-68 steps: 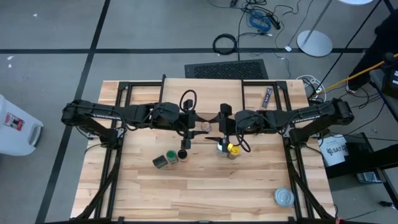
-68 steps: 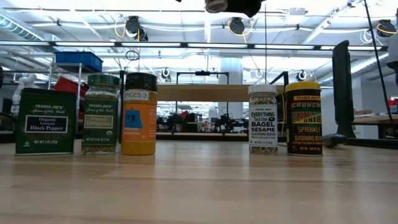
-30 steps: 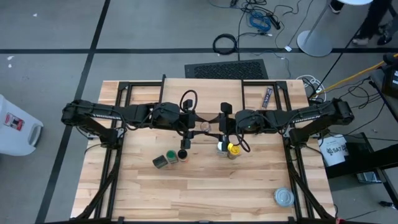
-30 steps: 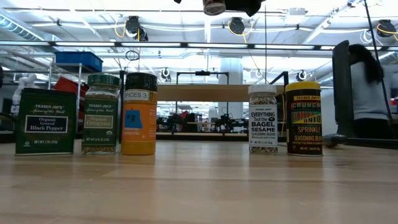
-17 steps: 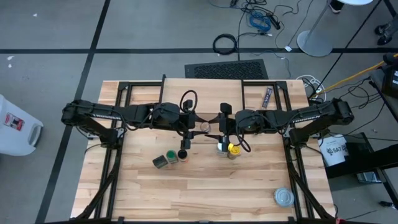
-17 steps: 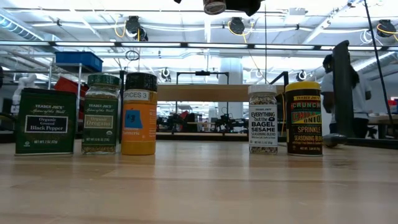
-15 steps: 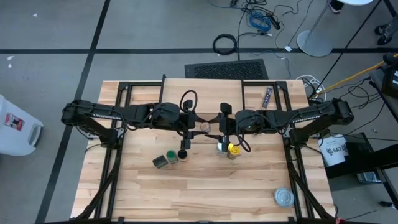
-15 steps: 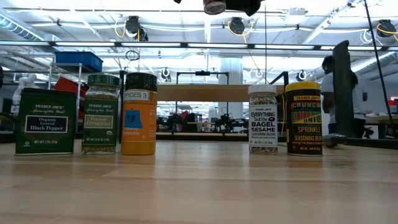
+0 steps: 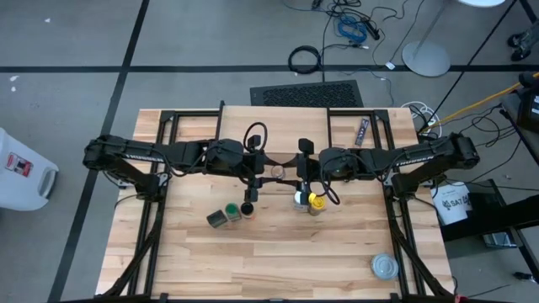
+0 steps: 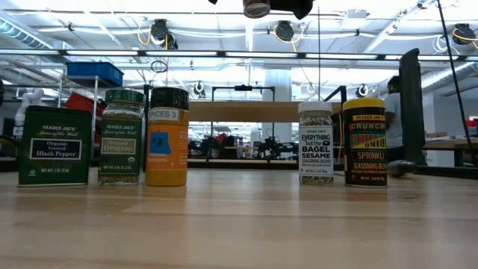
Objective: Shelf spices
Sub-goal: Put the light brown seasoning bottle on the shelf
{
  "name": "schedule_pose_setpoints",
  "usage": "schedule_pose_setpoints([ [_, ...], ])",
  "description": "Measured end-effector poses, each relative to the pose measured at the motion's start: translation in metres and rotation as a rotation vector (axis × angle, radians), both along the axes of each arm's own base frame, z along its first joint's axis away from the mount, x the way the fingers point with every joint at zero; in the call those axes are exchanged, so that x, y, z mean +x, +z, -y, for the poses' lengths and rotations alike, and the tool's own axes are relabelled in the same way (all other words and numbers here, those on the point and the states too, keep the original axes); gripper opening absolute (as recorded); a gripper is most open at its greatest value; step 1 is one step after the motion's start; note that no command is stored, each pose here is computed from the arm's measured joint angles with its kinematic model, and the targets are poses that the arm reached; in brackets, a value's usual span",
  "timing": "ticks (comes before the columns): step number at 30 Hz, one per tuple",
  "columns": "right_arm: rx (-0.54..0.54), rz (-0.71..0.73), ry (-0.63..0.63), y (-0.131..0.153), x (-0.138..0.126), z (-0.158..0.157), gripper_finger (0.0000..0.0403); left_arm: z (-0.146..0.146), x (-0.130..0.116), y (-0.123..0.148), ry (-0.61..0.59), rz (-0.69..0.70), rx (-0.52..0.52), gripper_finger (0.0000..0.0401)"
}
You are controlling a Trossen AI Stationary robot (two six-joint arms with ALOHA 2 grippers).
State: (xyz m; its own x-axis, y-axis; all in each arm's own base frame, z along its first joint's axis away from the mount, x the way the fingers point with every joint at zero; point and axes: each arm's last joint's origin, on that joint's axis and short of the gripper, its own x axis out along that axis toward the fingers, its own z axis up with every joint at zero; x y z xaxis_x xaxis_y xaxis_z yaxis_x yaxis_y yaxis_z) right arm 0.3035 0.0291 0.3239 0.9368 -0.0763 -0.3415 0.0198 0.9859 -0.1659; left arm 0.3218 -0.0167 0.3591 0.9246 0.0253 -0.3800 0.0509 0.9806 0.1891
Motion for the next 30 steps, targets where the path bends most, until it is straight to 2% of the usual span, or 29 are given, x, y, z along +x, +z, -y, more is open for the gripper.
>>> schedule_pose_setpoints([
  [6, -0.002, 0.001, 0.001, 0.000, 0.000, 0.000, 0.0168, 0.000, 0.000, 0.001, 0.004, 0.007, -0.004, 0.0189],
  [16, -0.008, 0.000, 0.006, 0.000, 0.000, 0.000, 0.0169, 0.006, 0.002, 0.006, -0.007, 0.062, -0.012, 0.0276],
  [30, -0.007, -0.019, 0.002, 0.000, -0.003, 0.000, 0.0169, 0.007, -0.012, 0.010, 0.084, 0.021, 0.029, 0.0283],
])
